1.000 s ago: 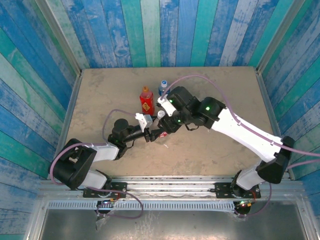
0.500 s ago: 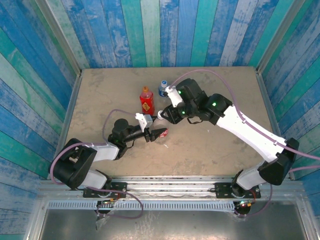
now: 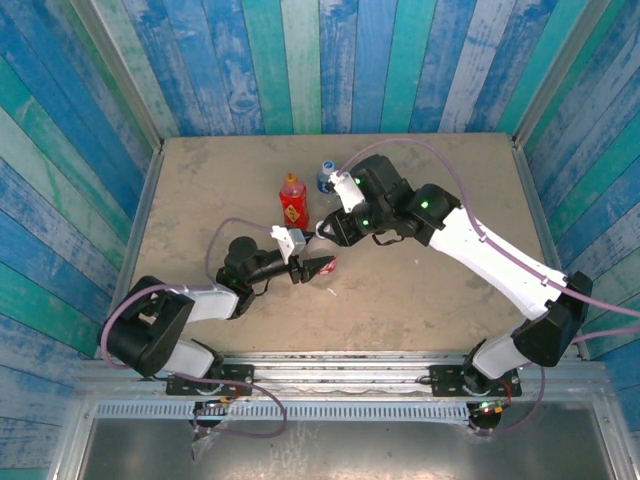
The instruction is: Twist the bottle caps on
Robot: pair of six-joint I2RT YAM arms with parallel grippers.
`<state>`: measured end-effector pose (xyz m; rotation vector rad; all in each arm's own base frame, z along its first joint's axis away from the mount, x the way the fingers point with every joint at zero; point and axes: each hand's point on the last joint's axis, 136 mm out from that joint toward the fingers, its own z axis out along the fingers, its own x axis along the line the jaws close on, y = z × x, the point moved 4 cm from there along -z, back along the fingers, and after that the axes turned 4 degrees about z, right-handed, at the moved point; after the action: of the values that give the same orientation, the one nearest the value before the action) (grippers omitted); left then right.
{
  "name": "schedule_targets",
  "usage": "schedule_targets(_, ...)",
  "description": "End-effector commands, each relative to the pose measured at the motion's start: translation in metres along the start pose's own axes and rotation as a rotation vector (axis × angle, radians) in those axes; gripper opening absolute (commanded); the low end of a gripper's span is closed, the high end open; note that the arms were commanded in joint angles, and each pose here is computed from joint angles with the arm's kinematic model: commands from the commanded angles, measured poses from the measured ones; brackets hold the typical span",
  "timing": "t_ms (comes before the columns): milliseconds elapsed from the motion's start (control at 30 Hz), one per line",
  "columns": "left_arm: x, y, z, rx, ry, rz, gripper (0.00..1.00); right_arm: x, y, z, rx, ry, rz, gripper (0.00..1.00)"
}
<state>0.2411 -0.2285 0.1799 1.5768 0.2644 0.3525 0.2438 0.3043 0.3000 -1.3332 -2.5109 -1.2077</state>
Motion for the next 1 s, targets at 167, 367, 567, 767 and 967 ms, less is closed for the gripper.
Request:
schedule_targets(167,-0.004,-0.016,0.003,0.058,-0.03,-0.038,0.68,0.004,0.017,-0.017,-0.088,0.013,0.002,0.49)
schedule_targets(367,-0.004,-0.015,0.003,0.056,-0.032,-0.037,0.68,-0.008,0.017,-0.009,-0.071,-0.009,0.032,0.36)
schedule_targets(567,-0.004,-0.015,0.003,0.055,-0.033,-0.036,0.68,-0.015,0.002,-0.001,-0.018,-0.011,0.056,0.27)
schedule_targets(767,-0.005,-0.015,0.003,0.055,-0.037,-0.038,0.68,-0.018,-0.01,0.002,0.017,-0.015,0.068,0.23)
schedule_targets(967,-0.004,-0.016,0.003,0.058,-0.038,-0.041,0.68,-0.018,-0.02,0.006,0.062,0.005,0.081,0.23)
